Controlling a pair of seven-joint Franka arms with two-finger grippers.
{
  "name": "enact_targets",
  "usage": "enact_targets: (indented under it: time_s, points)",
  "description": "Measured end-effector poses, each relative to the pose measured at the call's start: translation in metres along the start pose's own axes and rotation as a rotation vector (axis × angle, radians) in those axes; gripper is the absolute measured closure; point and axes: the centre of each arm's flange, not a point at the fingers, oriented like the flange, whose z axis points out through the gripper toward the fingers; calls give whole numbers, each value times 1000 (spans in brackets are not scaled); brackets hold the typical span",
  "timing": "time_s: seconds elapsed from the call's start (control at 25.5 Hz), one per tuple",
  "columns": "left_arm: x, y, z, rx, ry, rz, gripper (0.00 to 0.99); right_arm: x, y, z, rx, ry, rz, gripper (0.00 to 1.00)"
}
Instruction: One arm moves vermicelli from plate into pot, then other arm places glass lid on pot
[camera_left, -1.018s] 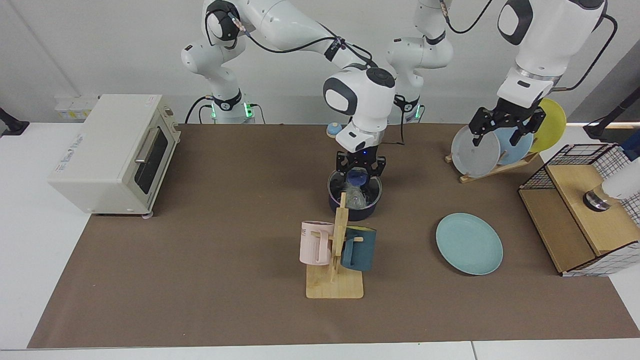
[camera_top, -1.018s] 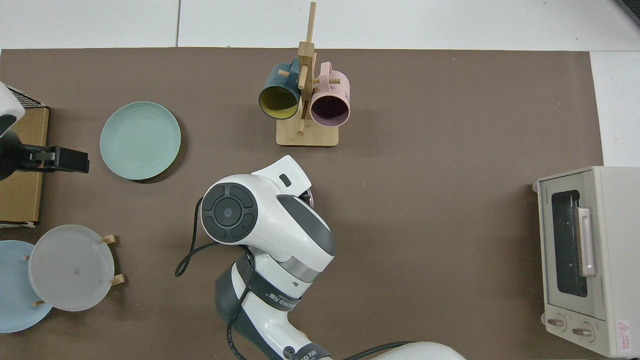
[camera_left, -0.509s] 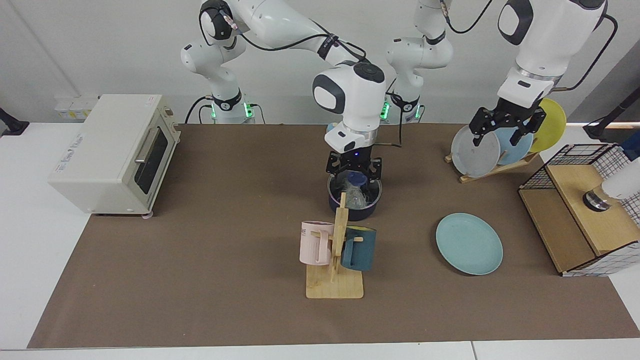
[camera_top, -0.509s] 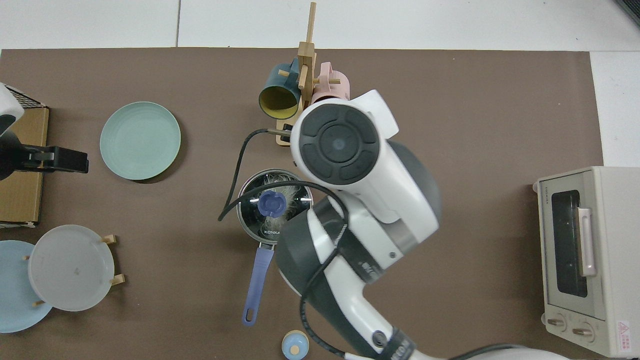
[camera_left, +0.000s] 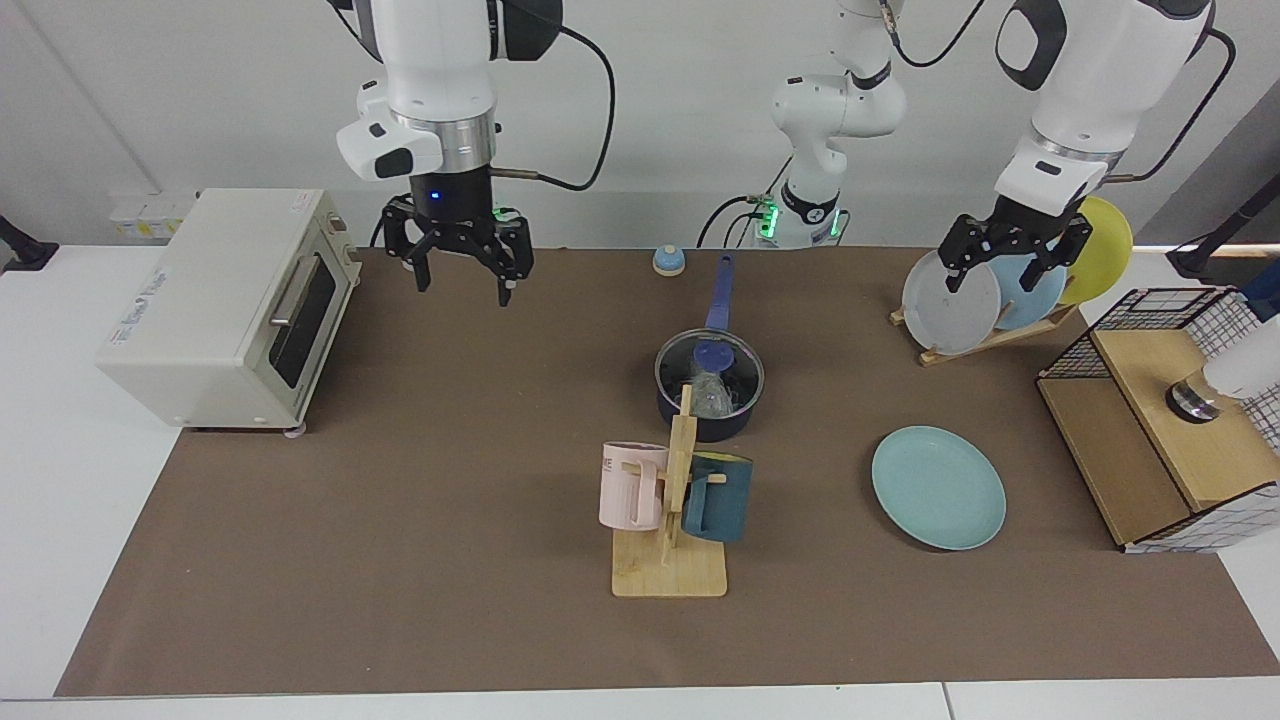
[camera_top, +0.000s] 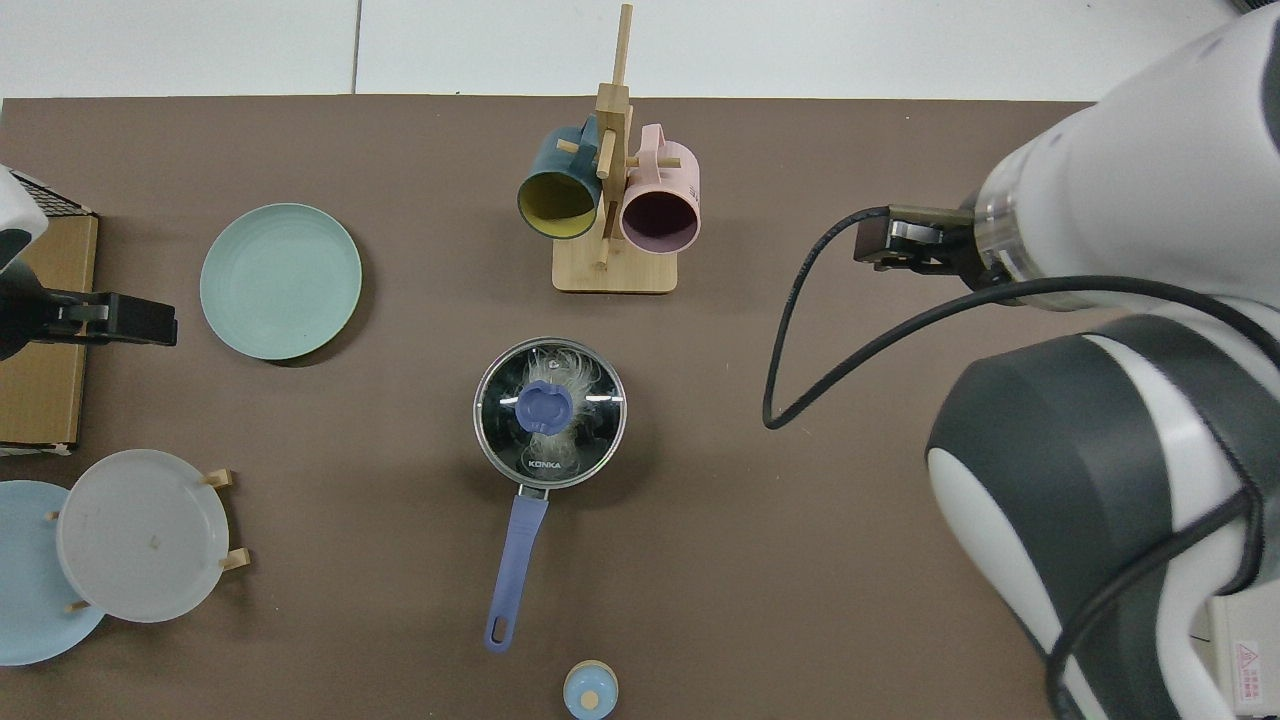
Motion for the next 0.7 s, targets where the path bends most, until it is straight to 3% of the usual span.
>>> enact_targets:
  time_s: [0.39, 0.7]
  points:
    - [0, 0, 0, 0, 0, 0, 0, 3, 93, 13, -47, -80, -57, 4]
    - [0, 0, 0, 0, 0, 0, 0, 15, 140, 27, -58, -110, -77, 4]
